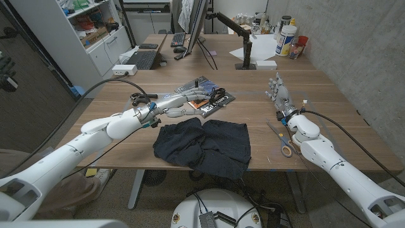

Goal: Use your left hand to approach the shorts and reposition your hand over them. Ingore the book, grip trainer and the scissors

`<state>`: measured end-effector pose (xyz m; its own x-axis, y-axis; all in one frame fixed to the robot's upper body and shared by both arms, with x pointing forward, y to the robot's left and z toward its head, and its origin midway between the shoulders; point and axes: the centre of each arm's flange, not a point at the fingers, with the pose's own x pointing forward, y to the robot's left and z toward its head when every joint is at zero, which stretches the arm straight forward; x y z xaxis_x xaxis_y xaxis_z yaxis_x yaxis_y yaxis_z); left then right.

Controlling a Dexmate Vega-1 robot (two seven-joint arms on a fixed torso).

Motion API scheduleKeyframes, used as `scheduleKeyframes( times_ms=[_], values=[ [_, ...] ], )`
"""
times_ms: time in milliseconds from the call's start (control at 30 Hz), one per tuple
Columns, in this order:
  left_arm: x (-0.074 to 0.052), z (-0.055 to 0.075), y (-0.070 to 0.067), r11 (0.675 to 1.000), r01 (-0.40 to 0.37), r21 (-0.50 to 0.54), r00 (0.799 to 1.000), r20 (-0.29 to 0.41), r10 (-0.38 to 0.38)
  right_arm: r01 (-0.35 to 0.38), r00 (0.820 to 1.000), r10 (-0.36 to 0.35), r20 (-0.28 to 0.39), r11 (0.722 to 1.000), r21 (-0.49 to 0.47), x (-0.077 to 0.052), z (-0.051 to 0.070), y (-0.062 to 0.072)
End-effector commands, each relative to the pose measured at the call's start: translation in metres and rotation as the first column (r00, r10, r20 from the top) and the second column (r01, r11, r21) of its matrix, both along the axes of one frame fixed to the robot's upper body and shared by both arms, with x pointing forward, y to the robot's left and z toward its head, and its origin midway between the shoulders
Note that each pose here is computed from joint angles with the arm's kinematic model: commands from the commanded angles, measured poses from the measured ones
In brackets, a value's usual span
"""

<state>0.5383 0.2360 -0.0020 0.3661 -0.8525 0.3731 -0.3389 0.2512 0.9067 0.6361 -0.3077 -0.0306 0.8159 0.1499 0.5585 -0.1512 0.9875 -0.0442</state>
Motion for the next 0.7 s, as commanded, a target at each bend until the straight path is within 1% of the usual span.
scheduleKeyframes(
  times_ms=[33, 67, 167, 200, 333, 467, 500, 667, 700],
  values=[
    [-0.001, -0.005, -0.002, 0.999, -0.002, 0.042, 1.000, 0.022, 0.001, 0.002, 1.000, -0.002, -0.001, 1.000, 0.000, -0.002, -0.002, 0.000],
    [-0.001, -0.008, -0.002, 0.999, -0.001, 0.052, 1.000, 0.027, 0.000, 0.002, 1.000, -0.002, -0.001, 1.000, -0.001, -0.002, -0.003, 0.000],
    [-0.001, -0.008, -0.002, 0.999, -0.001, 0.052, 1.000, 0.029, 0.000, 0.002, 1.000, -0.002, 0.000, 1.000, -0.001, -0.002, -0.003, 0.000],
    [-0.002, -0.010, -0.001, 0.998, 0.002, 0.057, 1.000, 0.031, -0.004, 0.003, 1.000, -0.003, -0.003, 1.000, 0.001, -0.002, -0.003, 0.001],
    [-0.002, -0.011, 0.000, 0.998, 0.001, 0.061, 0.999, 0.044, -0.004, 0.004, 1.000, -0.004, -0.006, 1.000, 0.001, -0.002, -0.003, 0.001],
    [-0.002, -0.012, 0.001, 0.998, -0.002, 0.067, 0.999, 0.044, -0.001, 0.005, 1.000, -0.005, -0.006, 1.000, 0.000, -0.001, -0.003, 0.001],
    [-0.003, -0.013, 0.001, 0.996, -0.004, 0.087, 0.999, 0.054, -0.001, 0.005, 1.000, -0.005, -0.005, 1.000, -0.003, 0.000, -0.002, 0.002],
    [-0.004, -0.015, 0.002, 0.995, -0.007, 0.095, 0.998, 0.065, 0.001, 0.005, 1.000, -0.006, -0.009, 1.000, -0.002, 0.000, -0.002, 0.003],
    [-0.004, -0.018, 0.004, 0.995, -0.012, 0.097, 0.997, 0.075, 0.005, 0.006, 1.000, -0.006, -0.007, 1.000, -0.005, 0.001, -0.002, 0.003]
  ],
)
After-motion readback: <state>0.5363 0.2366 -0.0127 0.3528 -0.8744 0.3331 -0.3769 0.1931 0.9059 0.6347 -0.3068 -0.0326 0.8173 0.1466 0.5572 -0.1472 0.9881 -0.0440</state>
